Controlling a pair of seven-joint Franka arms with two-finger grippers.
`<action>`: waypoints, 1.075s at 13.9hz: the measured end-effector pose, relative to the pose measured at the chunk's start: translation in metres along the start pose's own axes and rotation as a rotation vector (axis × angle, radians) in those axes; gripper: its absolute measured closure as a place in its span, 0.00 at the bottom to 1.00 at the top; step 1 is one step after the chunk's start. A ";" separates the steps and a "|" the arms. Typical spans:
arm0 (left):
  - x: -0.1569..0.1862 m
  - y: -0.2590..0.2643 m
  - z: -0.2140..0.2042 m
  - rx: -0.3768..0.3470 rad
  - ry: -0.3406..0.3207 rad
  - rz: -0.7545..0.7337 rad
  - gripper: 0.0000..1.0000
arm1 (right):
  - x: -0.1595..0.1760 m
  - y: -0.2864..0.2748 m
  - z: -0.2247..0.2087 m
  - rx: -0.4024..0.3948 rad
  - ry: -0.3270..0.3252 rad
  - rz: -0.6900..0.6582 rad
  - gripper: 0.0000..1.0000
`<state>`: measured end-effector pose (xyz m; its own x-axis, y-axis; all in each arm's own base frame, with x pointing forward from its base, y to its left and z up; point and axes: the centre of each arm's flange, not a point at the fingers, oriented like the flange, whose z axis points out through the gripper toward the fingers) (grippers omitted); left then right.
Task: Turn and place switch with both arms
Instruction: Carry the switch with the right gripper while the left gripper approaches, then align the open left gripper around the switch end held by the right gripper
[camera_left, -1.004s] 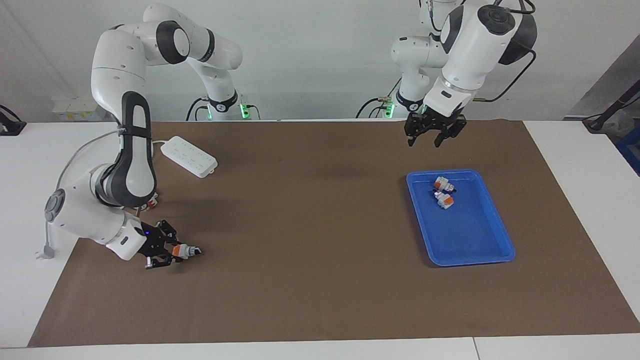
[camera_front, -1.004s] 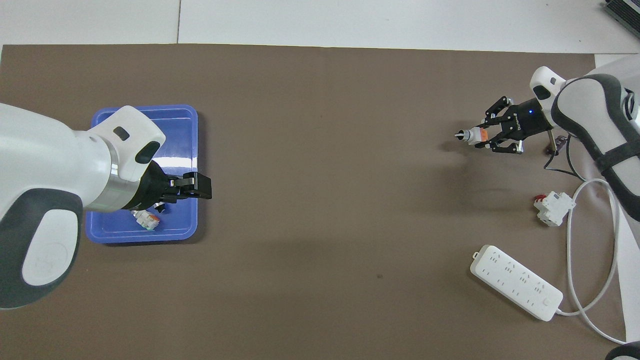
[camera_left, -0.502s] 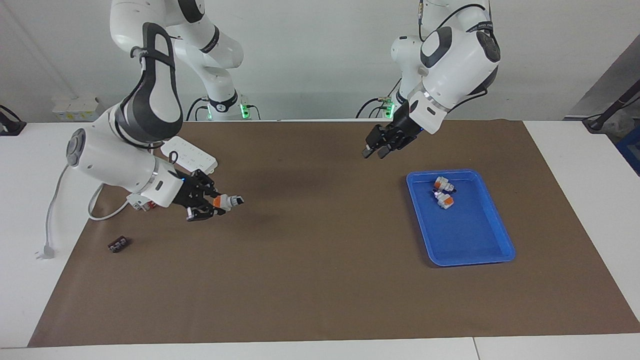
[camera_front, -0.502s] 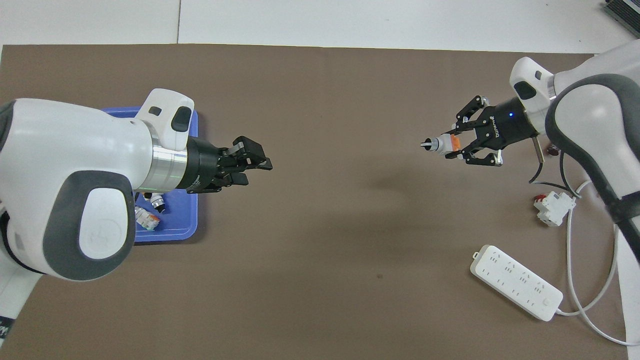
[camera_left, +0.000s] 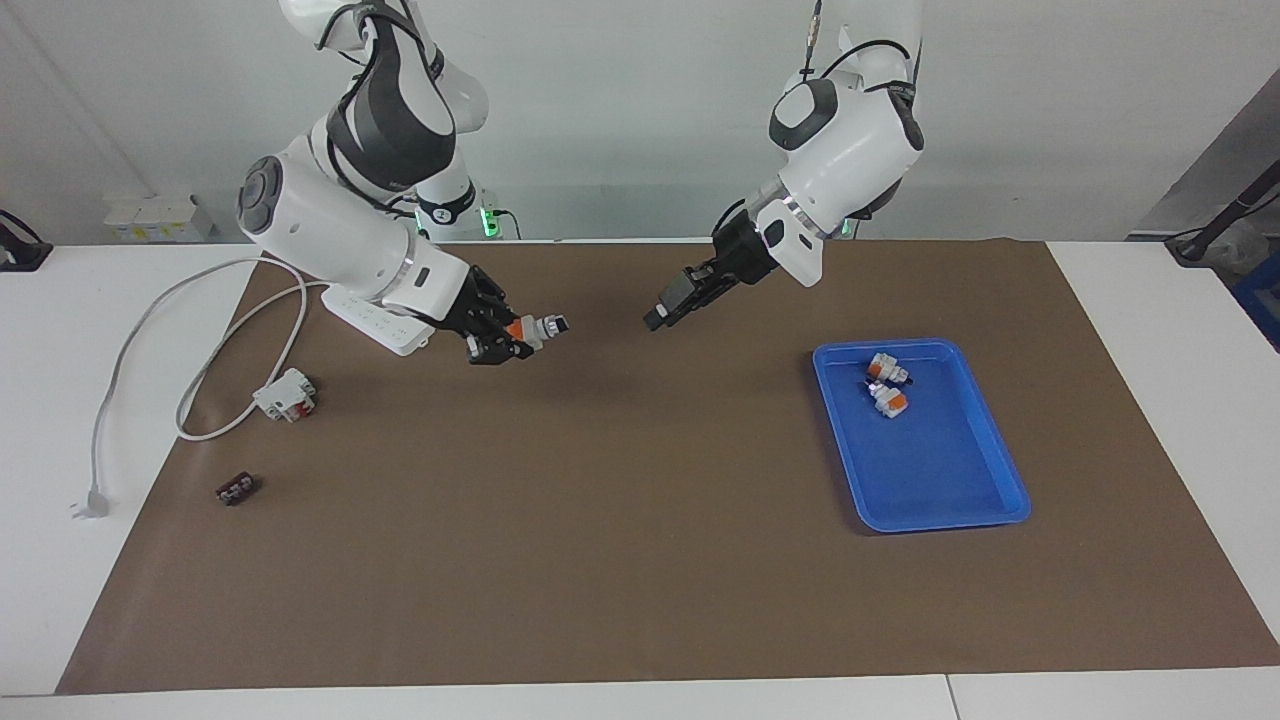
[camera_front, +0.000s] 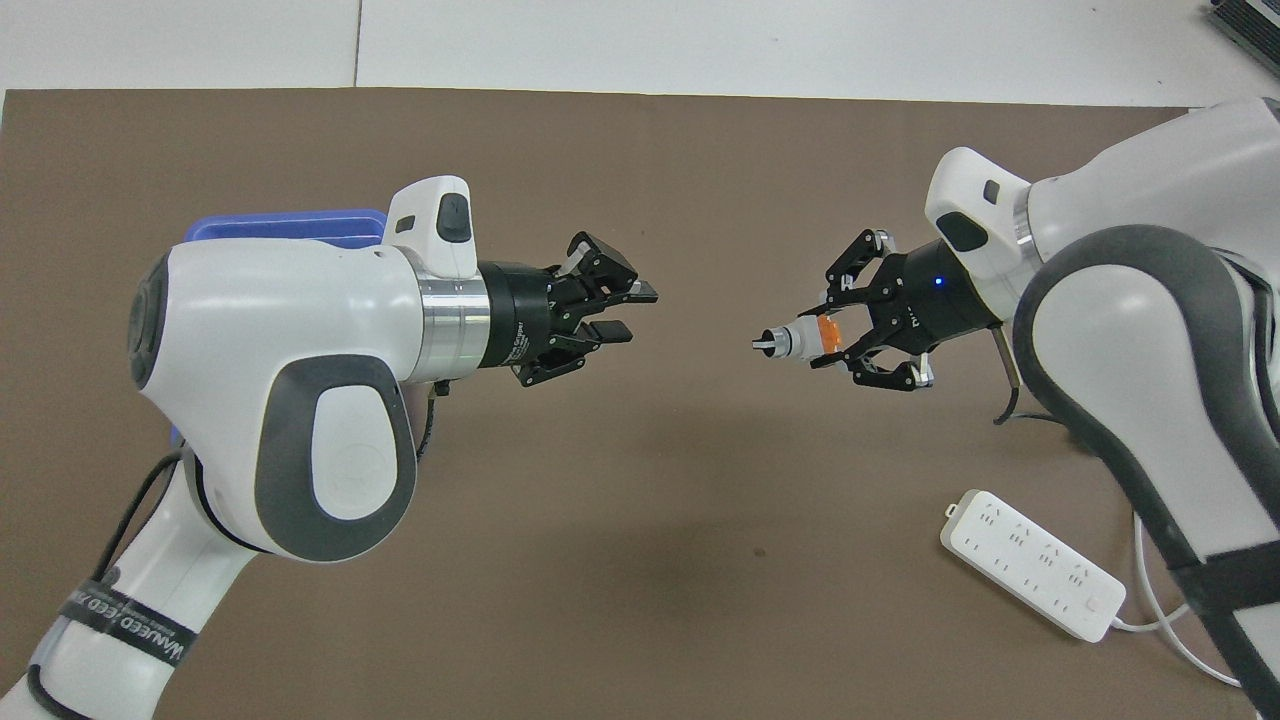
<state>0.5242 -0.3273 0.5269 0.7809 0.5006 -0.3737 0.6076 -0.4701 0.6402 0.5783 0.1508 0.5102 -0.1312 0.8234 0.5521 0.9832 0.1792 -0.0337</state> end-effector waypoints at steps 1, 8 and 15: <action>-0.001 0.000 0.006 -0.017 -0.002 -0.036 0.54 | 0.009 -0.009 -0.006 -0.009 0.017 0.003 0.58; -0.015 0.000 0.020 -0.067 -0.135 -0.199 0.61 | 0.035 -0.037 -0.013 -0.032 0.148 0.028 0.58; 0.001 0.010 -0.049 -0.066 -0.228 -0.390 0.65 | 0.039 -0.039 -0.005 -0.028 0.188 0.040 0.58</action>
<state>0.5238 -0.2956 0.5660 0.5122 0.4545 -0.7288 0.8578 -0.2272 0.4611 0.5351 0.1735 0.5376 -0.0684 0.7142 0.6966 0.9907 0.1312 -0.0373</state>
